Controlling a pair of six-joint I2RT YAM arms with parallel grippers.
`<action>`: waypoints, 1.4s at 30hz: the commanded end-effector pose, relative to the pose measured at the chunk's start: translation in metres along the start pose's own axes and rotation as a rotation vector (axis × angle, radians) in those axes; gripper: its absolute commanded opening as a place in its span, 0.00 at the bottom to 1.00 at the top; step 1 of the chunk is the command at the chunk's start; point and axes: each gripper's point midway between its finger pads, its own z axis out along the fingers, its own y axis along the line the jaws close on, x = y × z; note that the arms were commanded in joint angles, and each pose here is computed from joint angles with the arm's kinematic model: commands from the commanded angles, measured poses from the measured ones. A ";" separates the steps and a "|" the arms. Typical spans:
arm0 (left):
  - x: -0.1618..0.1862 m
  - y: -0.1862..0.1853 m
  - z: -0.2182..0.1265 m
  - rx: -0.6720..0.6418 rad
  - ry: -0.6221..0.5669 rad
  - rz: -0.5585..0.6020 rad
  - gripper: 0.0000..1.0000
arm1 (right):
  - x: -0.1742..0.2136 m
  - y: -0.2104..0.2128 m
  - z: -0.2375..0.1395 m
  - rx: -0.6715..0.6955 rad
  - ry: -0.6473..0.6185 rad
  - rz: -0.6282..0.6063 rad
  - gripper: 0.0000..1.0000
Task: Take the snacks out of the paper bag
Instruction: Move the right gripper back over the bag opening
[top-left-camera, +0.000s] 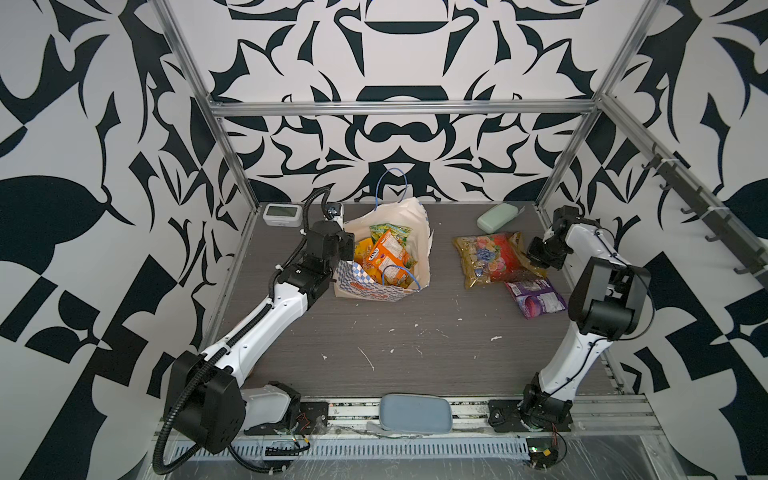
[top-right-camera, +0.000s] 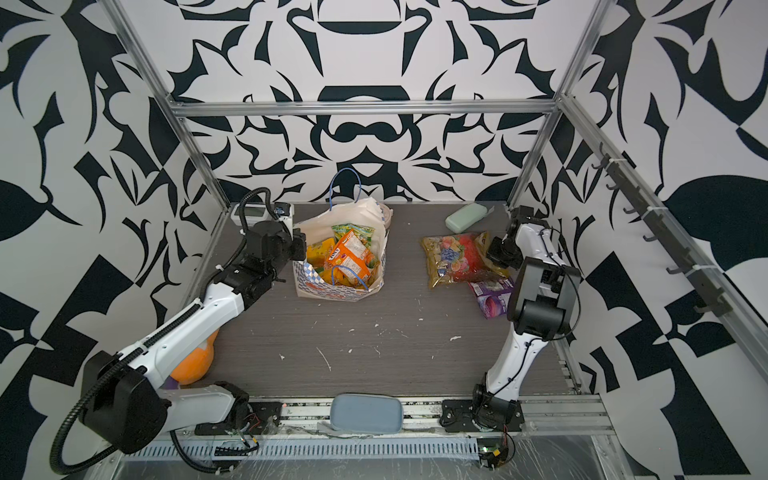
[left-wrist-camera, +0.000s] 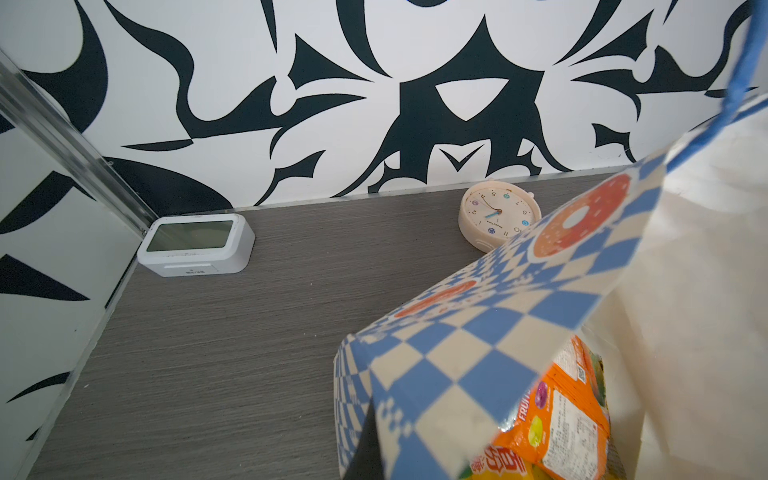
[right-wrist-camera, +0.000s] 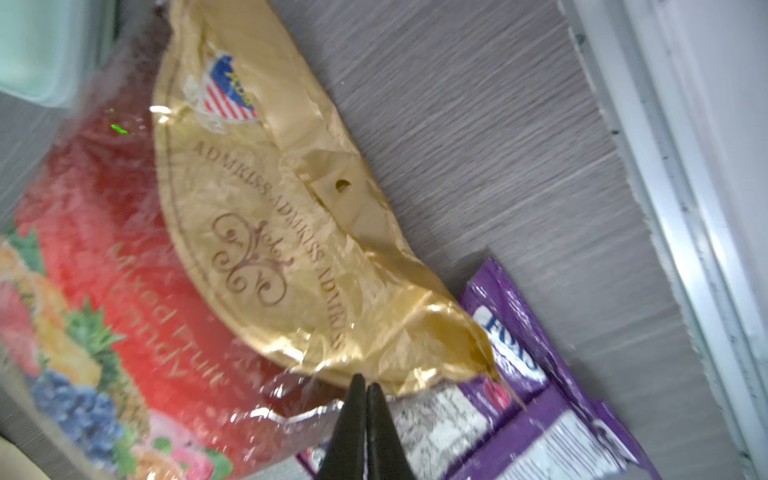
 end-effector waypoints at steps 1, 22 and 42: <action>-0.040 -0.004 -0.011 0.035 -0.137 -0.048 0.00 | 0.001 0.048 -0.058 -0.060 -0.145 -0.090 0.13; -0.050 -0.022 -0.022 0.145 -0.205 0.008 0.00 | 0.186 0.350 -0.240 -0.810 -0.343 -0.927 0.25; -0.015 -0.045 -0.062 0.325 -0.325 0.117 0.00 | 0.386 0.371 -0.152 -0.963 -0.033 -1.352 0.23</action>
